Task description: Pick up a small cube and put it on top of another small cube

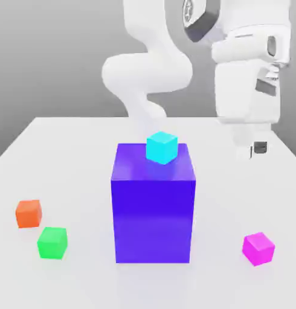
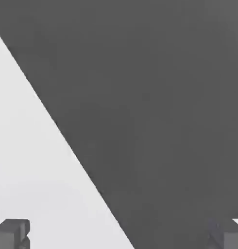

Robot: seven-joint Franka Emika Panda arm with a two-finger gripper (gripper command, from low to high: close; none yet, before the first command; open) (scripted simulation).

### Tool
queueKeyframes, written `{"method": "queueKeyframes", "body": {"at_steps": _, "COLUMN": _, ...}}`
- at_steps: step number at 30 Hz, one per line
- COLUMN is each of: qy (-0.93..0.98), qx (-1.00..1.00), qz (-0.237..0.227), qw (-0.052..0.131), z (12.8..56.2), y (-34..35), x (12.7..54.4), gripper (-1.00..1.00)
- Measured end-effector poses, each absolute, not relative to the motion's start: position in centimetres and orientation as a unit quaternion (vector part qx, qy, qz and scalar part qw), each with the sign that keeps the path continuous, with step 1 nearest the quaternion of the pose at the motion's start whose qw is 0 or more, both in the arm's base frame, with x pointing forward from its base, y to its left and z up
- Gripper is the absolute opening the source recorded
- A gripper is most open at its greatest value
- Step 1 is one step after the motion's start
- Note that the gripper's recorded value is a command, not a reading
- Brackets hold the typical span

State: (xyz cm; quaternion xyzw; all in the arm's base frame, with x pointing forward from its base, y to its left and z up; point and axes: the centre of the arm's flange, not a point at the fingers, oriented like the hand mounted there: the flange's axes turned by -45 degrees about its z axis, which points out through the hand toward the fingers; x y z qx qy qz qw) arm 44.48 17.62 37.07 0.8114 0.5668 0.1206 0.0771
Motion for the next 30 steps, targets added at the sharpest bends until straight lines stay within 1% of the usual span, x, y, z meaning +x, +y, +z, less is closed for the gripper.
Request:
{"method": "queueKeyframes", "body": {"at_steps": 2, "qy": 0.627, "qx": 0.77, "qz": 0.092, "qw": 0.068, "z": 33.1, "y": 19.6, "x": 43.3, "gripper": 0.0}}
{"method": "queueKeyframes", "body": {"at_steps": 4, "qy": 0.687, "qx": 0.721, "qz": 0.066, "qw": 0.054, "z": 29.2, "y": 21.8, "x": 41.6, "gripper": 0.0}}
{"method": "queueKeyframes", "body": {"at_steps": 9, "qy": 0.8, "qx": 0.6, "qz": 0.009, "qw": 0.01, "z": 20.4, "y": 24.6, "x": 36.8, "gripper": 0.0}}
{"method": "queueKeyframes", "body": {"at_steps": 11, "qy": 0.812, "qx": 0.583, "qz": 0.003, "qw": 0.002, "z": 17.9, "y": 25.0, "x": 36.2, "gripper": 0.0}}
{"method": "queueKeyframes", "body": {"at_steps": 14, "qy": 0.816, "qx": 0.578, "qz": 0.001, "qw": -0.001, "z": 14.4, "y": 25.1, "x": 36.0, "gripper": 0.0}}
{"method": "queueKeyframes", "body": {"at_steps": 15, "qy": 0.816, "qx": 0.577, "qz": 0.001, "qw": -0.001, "z": 13.3, "y": 25.0, "x": 35.9, "gripper": -1.0}}
{"method": "queueKeyframes", "body": {"at_steps": 22, "qy": 0.817, "qx": 0.577, "qz": 0.0, "qw": -0.001, "z": 13.1, "y": 25.0, "x": 35.9, "gripper": -1.0}}
{"method": "queueKeyframes", "body": {"at_steps": 27, "qy": 0.817, "qx": 0.577, "qz": 0.0, "qw": -0.001, "z": 18.1, "y": 25.0, "x": 35.9, "gripper": -1.0}}
{"method": "queueKeyframes", "body": {"at_steps": 28, "qy": 0.813, "qx": 0.582, "qz": 0.006, "qw": 0.002, "z": 19.1, "y": 25.0, "x": 36.3, "gripper": -1.0}}
{"method": "queueKeyframes", "body": {"at_steps": 30, "qy": 0.777, "qx": 0.629, "qz": 0.02, "qw": 0.011, "z": 20.7, "y": 23.1, "x": 38.3, "gripper": -1.0}}
